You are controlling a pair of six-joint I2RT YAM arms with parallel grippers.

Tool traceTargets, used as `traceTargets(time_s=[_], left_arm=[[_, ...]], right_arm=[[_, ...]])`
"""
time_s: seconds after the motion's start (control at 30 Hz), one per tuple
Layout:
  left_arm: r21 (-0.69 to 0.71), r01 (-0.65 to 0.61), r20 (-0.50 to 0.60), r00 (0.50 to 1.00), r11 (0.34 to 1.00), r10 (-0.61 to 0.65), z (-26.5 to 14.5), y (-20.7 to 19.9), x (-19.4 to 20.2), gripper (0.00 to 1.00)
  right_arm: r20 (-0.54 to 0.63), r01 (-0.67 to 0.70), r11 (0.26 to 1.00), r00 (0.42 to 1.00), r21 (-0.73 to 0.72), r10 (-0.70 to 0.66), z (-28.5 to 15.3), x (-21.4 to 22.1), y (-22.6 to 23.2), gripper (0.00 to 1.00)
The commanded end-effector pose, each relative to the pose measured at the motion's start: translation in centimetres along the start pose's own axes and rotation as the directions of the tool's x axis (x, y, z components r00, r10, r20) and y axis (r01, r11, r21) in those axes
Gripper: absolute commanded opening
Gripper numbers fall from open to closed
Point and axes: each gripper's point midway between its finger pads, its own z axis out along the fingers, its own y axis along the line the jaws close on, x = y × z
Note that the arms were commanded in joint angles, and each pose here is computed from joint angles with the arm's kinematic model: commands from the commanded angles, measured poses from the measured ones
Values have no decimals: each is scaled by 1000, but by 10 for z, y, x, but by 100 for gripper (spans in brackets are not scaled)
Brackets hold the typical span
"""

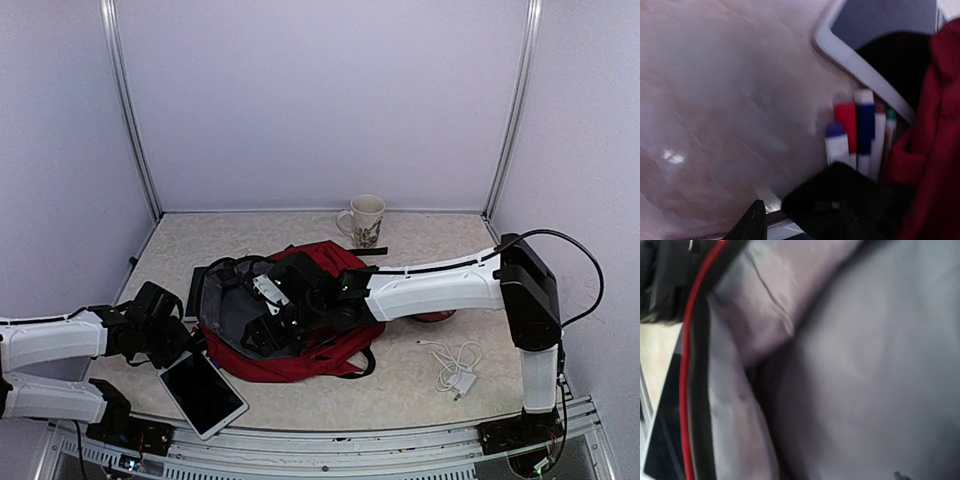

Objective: Pack the student bag
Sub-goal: Move the pen to the corner of the board.

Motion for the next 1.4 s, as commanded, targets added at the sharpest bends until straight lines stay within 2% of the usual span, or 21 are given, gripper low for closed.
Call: traceTargets(time_s=[0.0,0.07,0.17,0.33,0.43,0.47,0.53,0.67,0.8,0.9,0.97,1.07,1.13,1.27,1.37], left_arm=[[-103,-65,-174,984,993,46,4,9,57,49],[-130,-123,-182,978,984,98,2,1,58,51],[-109,-155,-177,975,982,134,-6,-14,54,57],[-140,-203,-103,976,969,190,-45,-24,33,78],[-162,-260,-123,962,952,242,-71,-20,36,98],[-178,-283,-147,955,942,259,-76,-14,42,98],[-190,-343,-213,929,920,303,-81,-2,64,94],[-211,-445,-295,878,870,377,-88,22,100,78],[-254,-591,-377,790,766,484,-104,46,117,62],[-221,-726,-465,665,651,584,-110,55,134,57],[-196,-819,-550,547,538,632,-109,66,147,55],[-163,-915,-615,387,370,687,-107,78,160,54],[-145,-941,-645,325,307,692,-102,84,168,54],[-103,-948,-661,292,301,691,-95,88,177,54],[-108,-940,-646,313,323,696,-86,93,175,55]], right_arm=[[-6,71,995,997,-64,-71,-22,8,14,77],[-20,141,979,989,-149,-146,-23,22,33,76],[-61,185,965,978,-187,-199,-13,36,52,75],[-164,237,955,950,-179,-266,11,75,75,79],[-195,244,956,942,-163,-274,14,90,75,80],[-204,239,959,942,-152,-268,14,94,72,80],[-216,237,964,942,-120,-258,14,98,64,80],[-222,218,970,946,-110,-238,9,104,55,78],[-212,187,978,956,-87,-202,-2,103,39,78],[-193,173,980,963,-97,-189,-9,101,34,78],[-189,170,979,964,-107,-188,-9,101,35,78],[-179,166,978,966,-126,-187,-8,100,38,78],[-170,164,977,968,-133,-185,-8,99,40,78],[-170,159,977,969,-140,-182,-9,100,40,78],[-186,136,980,969,-142,-161,-8,106,37,78]])
